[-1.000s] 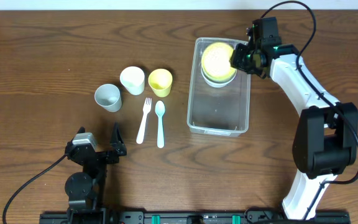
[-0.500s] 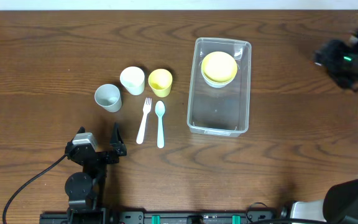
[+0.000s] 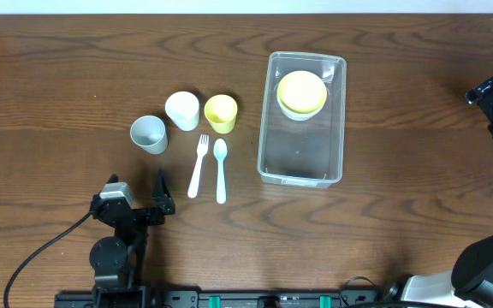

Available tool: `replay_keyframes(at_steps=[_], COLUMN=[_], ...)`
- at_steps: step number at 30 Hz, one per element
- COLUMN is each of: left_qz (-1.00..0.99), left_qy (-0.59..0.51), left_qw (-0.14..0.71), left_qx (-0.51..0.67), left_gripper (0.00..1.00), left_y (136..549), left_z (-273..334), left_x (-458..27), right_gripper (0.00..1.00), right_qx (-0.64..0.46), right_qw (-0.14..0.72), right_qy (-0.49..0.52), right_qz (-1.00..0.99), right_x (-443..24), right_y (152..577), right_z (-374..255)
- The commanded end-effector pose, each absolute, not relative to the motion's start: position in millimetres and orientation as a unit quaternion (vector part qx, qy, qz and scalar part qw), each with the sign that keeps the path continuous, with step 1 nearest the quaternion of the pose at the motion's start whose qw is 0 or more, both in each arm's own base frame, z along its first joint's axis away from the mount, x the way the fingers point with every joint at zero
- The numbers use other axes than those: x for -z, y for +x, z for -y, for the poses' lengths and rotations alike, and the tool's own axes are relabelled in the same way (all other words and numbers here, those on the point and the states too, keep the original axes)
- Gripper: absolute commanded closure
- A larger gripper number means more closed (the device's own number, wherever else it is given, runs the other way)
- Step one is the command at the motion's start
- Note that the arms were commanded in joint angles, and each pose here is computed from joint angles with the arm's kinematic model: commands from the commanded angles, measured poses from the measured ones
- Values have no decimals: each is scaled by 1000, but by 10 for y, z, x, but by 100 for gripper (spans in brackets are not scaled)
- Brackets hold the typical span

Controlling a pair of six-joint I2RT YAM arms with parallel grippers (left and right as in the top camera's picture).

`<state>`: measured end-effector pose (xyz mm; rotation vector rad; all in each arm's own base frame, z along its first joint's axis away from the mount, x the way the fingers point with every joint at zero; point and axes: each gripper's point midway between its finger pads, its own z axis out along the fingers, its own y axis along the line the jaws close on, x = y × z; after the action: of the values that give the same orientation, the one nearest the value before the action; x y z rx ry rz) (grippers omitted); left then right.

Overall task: Pack container
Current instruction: 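Retract the right arm and reach the left gripper to the grey cup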

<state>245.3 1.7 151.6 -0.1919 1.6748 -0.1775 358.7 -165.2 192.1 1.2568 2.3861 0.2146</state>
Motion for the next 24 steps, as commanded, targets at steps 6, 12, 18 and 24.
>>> replay_keyframes(at_steps=[6, 12, 18, 24], left_qz=[-722, -801, -885, -911], left_qy=[-136, -178, -194, -232], left_qw=[675, 572, 423, 330], left_qx=[67, 7, -21, 85], left_gripper=[2, 2, 2, 2], left_y=[2383, 2565, 3137, 3684], left_z=[-173, -364, -474, -436], left_x=[-2155, -2296, -2202, -1872], right_gripper=[1, 1, 1, 1], right_qx=[-69, -69, -69, -69], right_qw=[210, 210, 210, 210], right_qy=[456, 456, 456, 456], right_qz=[-862, -862, -862, -862], right_x=[-1879, -1879, -1879, -1879], right_y=[3557, 3557, 3557, 3557], right_z=[1682, 1682, 1682, 1682])
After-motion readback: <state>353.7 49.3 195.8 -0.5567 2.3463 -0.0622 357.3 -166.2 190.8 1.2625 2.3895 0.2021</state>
